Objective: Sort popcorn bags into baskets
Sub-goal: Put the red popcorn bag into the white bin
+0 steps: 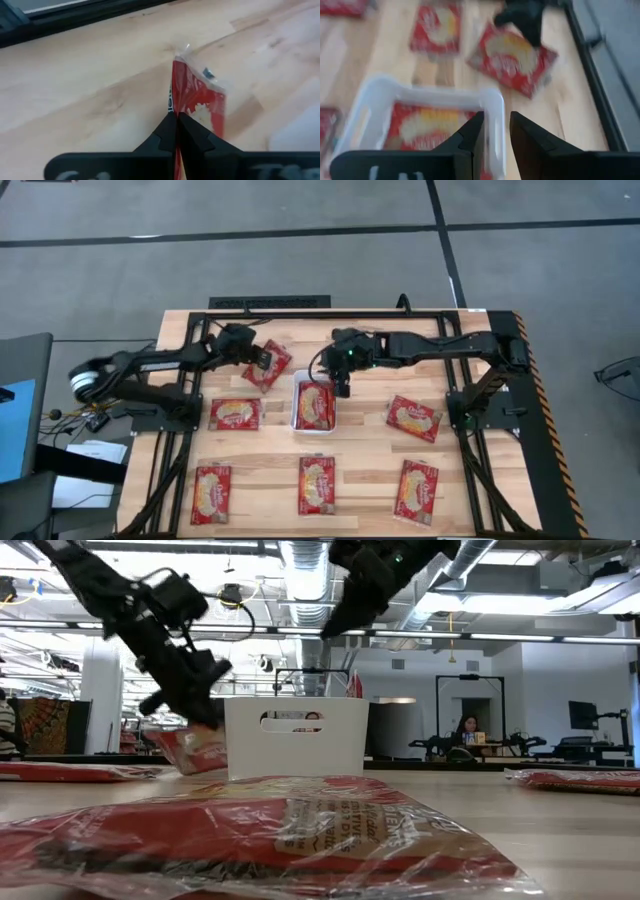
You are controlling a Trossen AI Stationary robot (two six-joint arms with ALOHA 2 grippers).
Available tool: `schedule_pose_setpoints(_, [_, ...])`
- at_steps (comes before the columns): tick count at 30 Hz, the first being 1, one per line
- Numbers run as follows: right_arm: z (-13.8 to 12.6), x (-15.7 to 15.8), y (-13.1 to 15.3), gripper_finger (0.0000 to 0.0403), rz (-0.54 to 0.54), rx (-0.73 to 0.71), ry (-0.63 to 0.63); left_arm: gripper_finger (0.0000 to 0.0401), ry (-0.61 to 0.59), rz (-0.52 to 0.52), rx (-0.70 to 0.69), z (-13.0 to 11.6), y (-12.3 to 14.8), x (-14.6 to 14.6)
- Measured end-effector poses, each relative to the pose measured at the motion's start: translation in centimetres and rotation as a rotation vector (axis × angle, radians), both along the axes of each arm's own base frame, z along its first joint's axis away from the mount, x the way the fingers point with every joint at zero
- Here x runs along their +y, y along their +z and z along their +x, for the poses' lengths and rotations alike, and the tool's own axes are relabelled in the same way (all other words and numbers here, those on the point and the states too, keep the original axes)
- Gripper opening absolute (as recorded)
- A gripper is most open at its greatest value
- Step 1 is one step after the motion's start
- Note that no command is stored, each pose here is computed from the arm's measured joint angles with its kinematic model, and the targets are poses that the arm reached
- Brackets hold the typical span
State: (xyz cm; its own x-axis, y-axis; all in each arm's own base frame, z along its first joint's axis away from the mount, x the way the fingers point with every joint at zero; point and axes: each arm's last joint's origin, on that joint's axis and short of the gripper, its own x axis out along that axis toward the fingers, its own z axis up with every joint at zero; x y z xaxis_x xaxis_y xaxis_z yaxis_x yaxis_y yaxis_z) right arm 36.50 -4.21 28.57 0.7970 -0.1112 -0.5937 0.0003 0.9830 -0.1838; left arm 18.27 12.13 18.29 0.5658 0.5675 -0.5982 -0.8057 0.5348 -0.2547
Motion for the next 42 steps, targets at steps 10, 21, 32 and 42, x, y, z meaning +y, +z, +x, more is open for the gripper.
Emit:
schedule_pose_setpoints(10, [0.6, 2.2, -1.3, 0.0115, -0.044, -0.131, 0.065, 0.0001, -0.128, 0.086, -0.176, -2.9, 5.1, -4.7])
schedule_pose_setpoints(21, [0.7, 2.0, -1.1, 0.0096, -0.064, -0.174, 0.019, 0.0006, -0.157, 0.166, -0.056, -5.2, 5.4, -6.4])
schedule_pose_setpoints(32, [0.6, 2.0, -1.2, 0.0064, -0.037, -0.158, 0.004, 0.0178, -0.460, 0.168, 0.260, -2.0, 0.6, -8.7])
schedule_pose_setpoints(42, [0.4, 2.0, -1.7, 0.0062, -0.005, -0.102, -0.013, 0.0296, -0.509, 0.191, 0.537, 0.4, -3.5, -8.7])
